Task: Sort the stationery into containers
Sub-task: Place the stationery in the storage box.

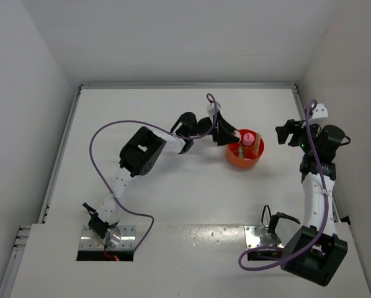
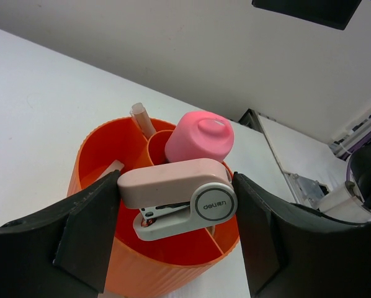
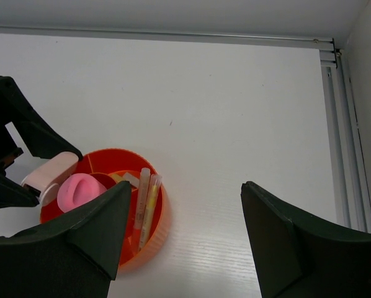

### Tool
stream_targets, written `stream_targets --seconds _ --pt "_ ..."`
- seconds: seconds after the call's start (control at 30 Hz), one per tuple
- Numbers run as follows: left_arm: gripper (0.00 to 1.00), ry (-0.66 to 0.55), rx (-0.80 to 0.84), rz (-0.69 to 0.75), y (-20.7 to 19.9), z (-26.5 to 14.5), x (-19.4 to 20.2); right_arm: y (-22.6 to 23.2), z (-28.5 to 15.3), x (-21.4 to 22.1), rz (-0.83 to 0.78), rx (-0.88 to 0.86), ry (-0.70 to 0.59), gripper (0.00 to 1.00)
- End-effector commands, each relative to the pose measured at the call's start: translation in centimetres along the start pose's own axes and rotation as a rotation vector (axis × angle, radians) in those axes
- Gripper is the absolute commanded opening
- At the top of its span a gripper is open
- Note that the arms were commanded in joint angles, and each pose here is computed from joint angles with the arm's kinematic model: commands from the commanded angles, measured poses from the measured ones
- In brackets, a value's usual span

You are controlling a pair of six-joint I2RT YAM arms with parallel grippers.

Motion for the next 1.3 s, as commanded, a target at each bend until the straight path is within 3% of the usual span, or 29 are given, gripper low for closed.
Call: stream_targets --seconds 0.0,0.43,0.73,1.27 --pt "0.4 -0.043 0.031 0.075 0.3 0.4 -1.5 -0.2 0.0 -0.3 -0.02 -0.01 -0.024 0.72" --pt "0.42 -0.024 0.017 0.054 1.0 0.3 -0.3 -0.3 0.0 -0.5 -0.024 -0.019 -0.033 0.72" --pt "0.53 -0.021 -0.008 0.033 1.3 0.3 -0.1 -0.5 -0.1 -0.1 -0.017 -0.011 -0.026 0.72" --pt "0.61 -0.025 -0.016 0.05 1.1 0.4 -0.8 -0.4 -0.1 -0.1 -0.008 -0.02 -0.027 0.72"
Point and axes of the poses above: each gripper's point midway between its finger pads, its own z axis out along the fingers, its own y axis along the line the jaws close on, x = y × z, the point moved 9 cm from there along -z, back along the fingers, and after that the axes turned 2 degrees about z, right-handed, at the moved point
